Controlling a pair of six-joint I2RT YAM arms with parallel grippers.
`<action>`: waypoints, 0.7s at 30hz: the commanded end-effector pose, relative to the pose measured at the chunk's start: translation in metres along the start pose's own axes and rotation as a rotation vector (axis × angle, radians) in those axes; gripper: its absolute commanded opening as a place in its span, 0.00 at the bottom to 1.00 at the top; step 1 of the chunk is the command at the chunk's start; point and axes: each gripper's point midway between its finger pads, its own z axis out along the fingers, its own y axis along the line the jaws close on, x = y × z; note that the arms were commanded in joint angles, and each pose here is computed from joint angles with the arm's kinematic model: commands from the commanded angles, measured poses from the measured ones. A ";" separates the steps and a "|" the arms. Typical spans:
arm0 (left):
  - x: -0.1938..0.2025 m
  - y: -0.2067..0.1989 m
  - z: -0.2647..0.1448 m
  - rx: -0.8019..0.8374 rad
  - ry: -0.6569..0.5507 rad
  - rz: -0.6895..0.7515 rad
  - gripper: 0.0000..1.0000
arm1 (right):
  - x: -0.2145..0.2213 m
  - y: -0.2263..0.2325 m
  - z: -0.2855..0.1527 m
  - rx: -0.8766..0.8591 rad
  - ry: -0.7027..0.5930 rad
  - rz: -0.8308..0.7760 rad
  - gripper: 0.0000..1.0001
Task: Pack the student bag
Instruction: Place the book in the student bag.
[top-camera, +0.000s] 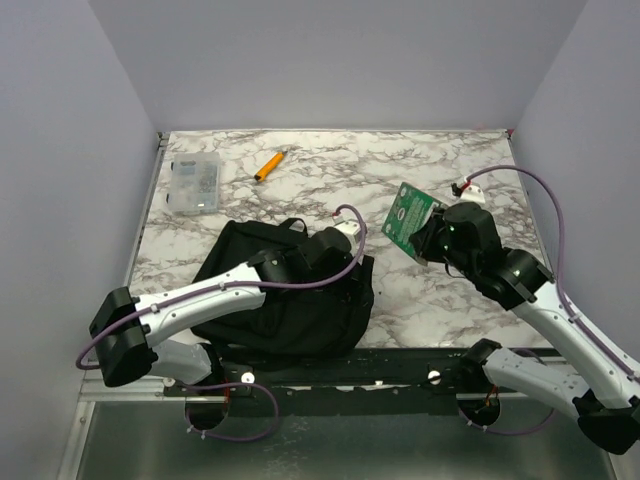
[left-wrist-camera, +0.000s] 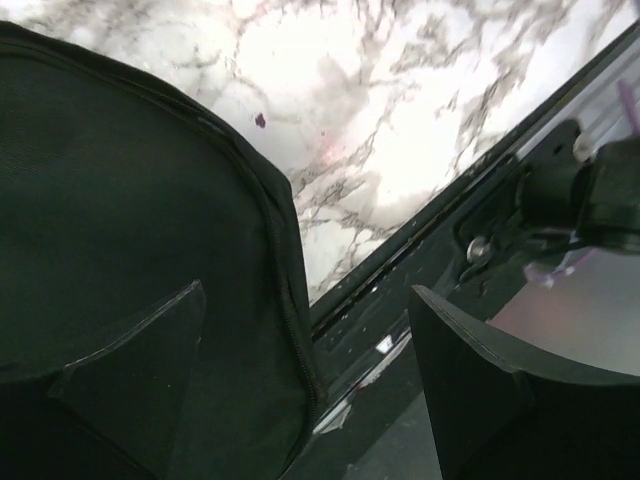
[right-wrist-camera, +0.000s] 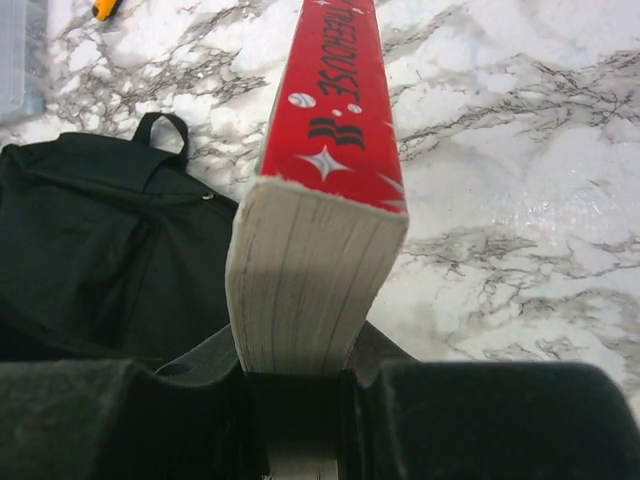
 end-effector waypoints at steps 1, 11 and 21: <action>0.030 0.012 0.006 -0.078 0.118 0.110 0.85 | 0.005 0.000 -0.022 -0.062 0.021 -0.011 0.01; 0.042 0.068 0.021 -0.358 0.193 0.232 0.72 | 0.043 0.015 -0.052 -0.232 0.188 0.010 0.01; -0.010 0.064 -0.030 -0.371 -0.034 0.240 0.07 | 0.055 0.024 -0.082 -0.323 0.297 -0.018 0.01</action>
